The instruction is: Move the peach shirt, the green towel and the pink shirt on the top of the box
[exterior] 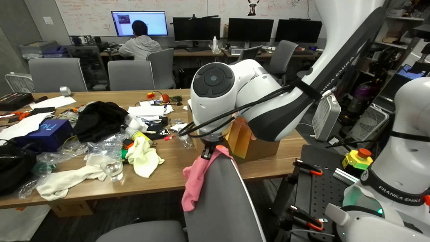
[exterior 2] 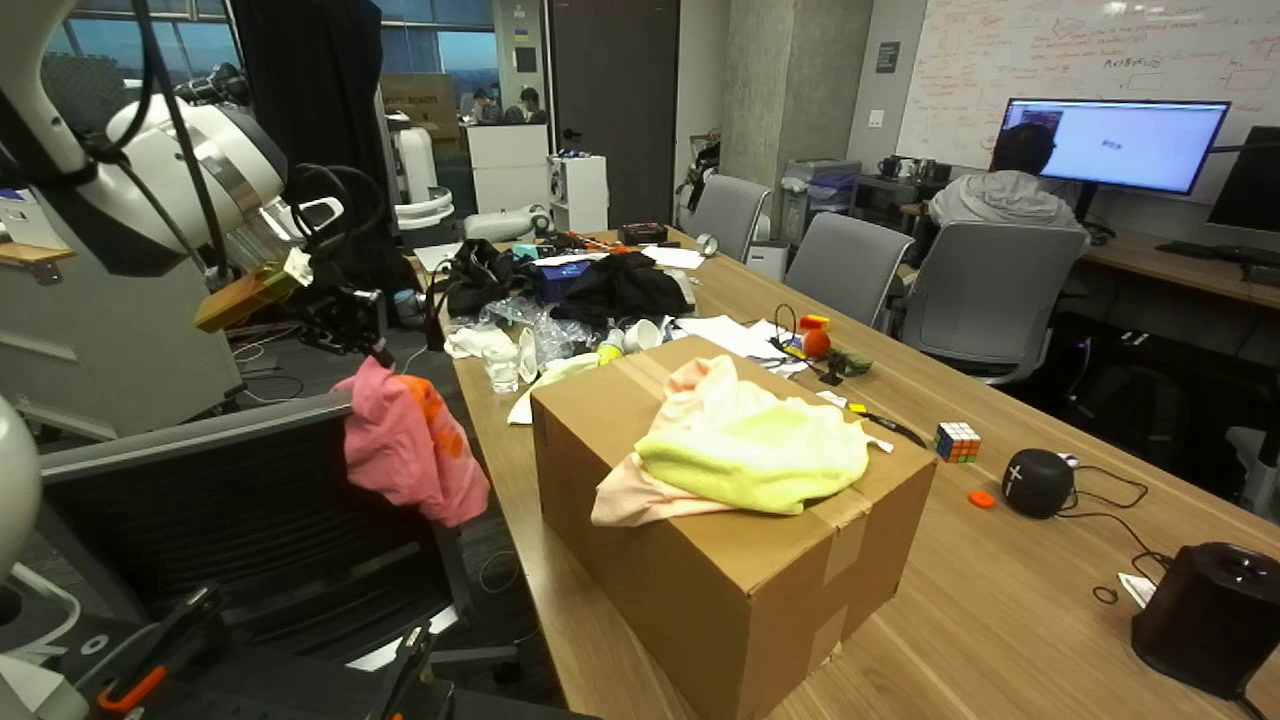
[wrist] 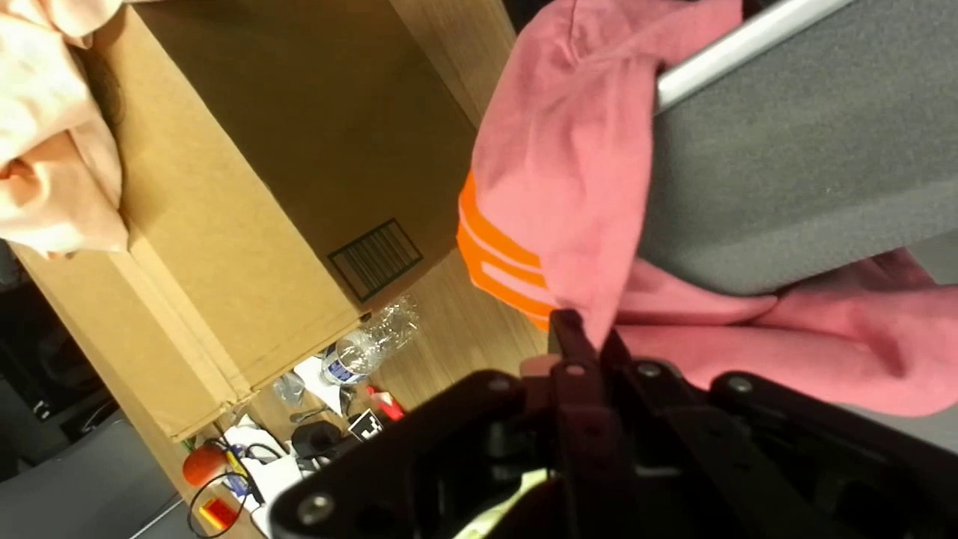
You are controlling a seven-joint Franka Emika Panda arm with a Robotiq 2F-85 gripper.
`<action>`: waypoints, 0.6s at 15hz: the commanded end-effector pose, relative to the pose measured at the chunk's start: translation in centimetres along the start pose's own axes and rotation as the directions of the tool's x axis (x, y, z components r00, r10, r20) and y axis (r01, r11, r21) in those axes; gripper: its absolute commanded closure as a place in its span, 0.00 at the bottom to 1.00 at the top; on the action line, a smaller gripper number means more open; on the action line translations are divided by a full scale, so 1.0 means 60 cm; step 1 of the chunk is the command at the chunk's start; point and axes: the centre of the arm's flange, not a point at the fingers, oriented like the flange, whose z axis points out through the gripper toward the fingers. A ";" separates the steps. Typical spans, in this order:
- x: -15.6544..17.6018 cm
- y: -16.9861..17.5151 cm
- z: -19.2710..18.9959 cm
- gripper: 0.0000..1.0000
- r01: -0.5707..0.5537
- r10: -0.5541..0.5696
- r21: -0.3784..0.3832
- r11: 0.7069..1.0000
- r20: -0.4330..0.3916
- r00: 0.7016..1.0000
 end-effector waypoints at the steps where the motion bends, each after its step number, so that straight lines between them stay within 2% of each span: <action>1: 0.032 0.014 -0.044 0.99 -0.045 0.045 0.006 0.999 -0.061 0.997; 9: 0.113 0.085 -0.161 0.99 -0.184 0.190 0.052 0.982 -0.202 0.961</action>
